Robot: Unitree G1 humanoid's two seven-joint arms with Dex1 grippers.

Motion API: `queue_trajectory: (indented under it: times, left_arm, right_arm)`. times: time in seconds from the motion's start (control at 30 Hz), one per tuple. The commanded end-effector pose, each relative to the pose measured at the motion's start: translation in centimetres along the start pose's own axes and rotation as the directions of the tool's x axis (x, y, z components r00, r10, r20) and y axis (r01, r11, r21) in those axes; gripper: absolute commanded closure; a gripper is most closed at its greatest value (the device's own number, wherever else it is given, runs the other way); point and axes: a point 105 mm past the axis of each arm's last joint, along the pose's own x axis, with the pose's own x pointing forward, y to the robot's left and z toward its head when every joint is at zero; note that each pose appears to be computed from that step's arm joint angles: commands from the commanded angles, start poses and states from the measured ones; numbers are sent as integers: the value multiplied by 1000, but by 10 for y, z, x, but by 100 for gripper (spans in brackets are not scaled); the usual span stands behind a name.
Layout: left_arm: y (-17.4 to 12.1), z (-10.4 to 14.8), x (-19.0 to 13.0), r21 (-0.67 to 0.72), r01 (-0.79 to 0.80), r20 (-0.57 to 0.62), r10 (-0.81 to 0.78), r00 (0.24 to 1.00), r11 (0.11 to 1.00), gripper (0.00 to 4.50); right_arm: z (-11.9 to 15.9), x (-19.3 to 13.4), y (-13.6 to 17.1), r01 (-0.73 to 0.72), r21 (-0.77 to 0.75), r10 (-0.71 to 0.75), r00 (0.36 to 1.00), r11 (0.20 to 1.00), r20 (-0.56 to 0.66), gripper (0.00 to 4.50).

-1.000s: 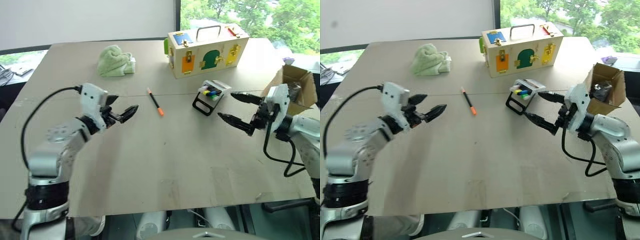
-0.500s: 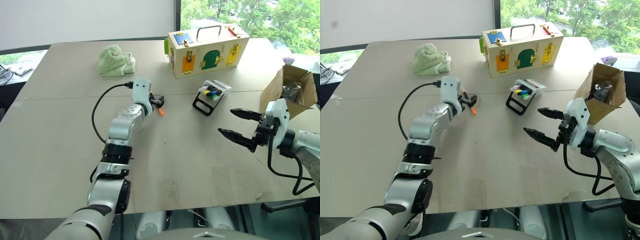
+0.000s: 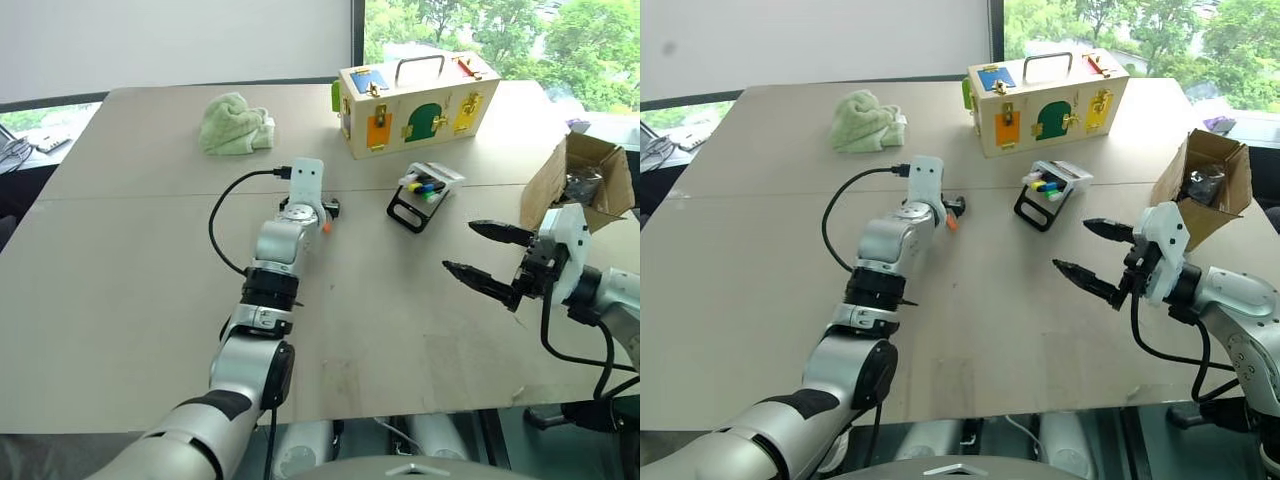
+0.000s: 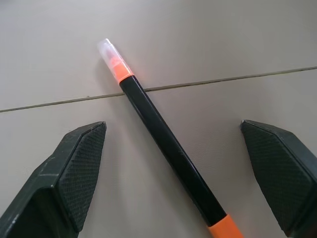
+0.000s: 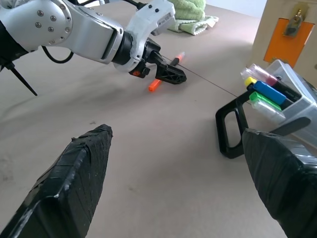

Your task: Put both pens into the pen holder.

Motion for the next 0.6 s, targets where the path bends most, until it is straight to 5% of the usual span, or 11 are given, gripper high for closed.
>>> queue_trajectory:
  times: [0.03,0.37,0.6]
  left_arm:
    - [12,-62,2,10,-69,-227,69,971,998,0]
    - [6,-74,-8,-20,-88,-297,78,952,996,444]
    - [12,-75,-13,-60,-119,-290,97,952,991,444]
  right_arm:
    - [9,-3,0,1,-52,-1,1000,999,9,4]
    - [11,-2,-3,-5,-58,5,1000,998,10,0]
    - [12,-5,-7,-3,-49,3,1000,999,6,0]
